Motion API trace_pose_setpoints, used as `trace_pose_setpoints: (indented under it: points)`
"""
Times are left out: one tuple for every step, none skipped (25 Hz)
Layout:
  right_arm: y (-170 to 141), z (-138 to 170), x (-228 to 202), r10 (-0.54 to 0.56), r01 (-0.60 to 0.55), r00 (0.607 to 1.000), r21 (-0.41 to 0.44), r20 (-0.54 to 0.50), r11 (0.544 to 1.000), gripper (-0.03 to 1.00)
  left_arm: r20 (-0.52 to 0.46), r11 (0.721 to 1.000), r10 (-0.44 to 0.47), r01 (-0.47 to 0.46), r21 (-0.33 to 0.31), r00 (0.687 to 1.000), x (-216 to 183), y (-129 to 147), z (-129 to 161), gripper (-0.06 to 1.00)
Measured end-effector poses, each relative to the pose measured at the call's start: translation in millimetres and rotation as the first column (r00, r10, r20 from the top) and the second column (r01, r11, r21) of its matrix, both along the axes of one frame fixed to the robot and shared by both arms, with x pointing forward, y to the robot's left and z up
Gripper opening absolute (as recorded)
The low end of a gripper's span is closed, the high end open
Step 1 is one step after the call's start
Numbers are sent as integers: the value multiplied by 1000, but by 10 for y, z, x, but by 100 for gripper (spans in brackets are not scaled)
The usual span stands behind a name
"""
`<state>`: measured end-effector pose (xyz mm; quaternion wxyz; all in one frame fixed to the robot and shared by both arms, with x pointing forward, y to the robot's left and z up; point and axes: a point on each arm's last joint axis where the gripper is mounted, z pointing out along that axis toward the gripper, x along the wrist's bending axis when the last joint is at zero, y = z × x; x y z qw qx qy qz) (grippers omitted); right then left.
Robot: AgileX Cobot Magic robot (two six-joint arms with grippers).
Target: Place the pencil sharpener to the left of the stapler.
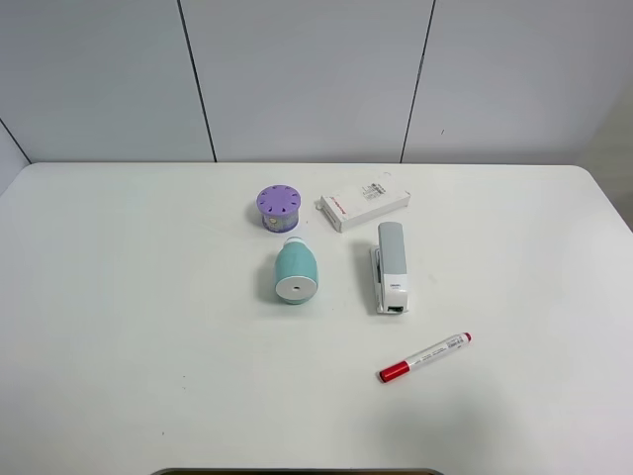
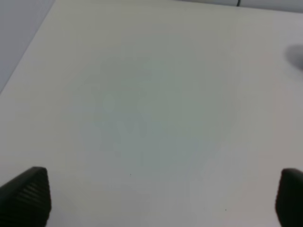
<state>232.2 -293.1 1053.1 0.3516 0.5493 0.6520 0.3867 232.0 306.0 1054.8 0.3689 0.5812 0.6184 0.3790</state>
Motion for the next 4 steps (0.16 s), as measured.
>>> trace_pose_setpoints:
  points:
    - [0,0,0,0,0,1000,0,0,1000,98,0,1000,0,0,0,1000,0,0,0,95]
    - [0,0,0,0,0,1000,0,0,1000,98,0,1000,0,0,0,1000,0,0,0,95]
    - [0,0,0,0,0,1000,0,0,1000,98,0,1000,0,0,0,1000,0,0,0,95]
    - [0,0,0,0,0,1000,0,0,1000,98,0,1000,0,0,0,1000,0,0,0,95]
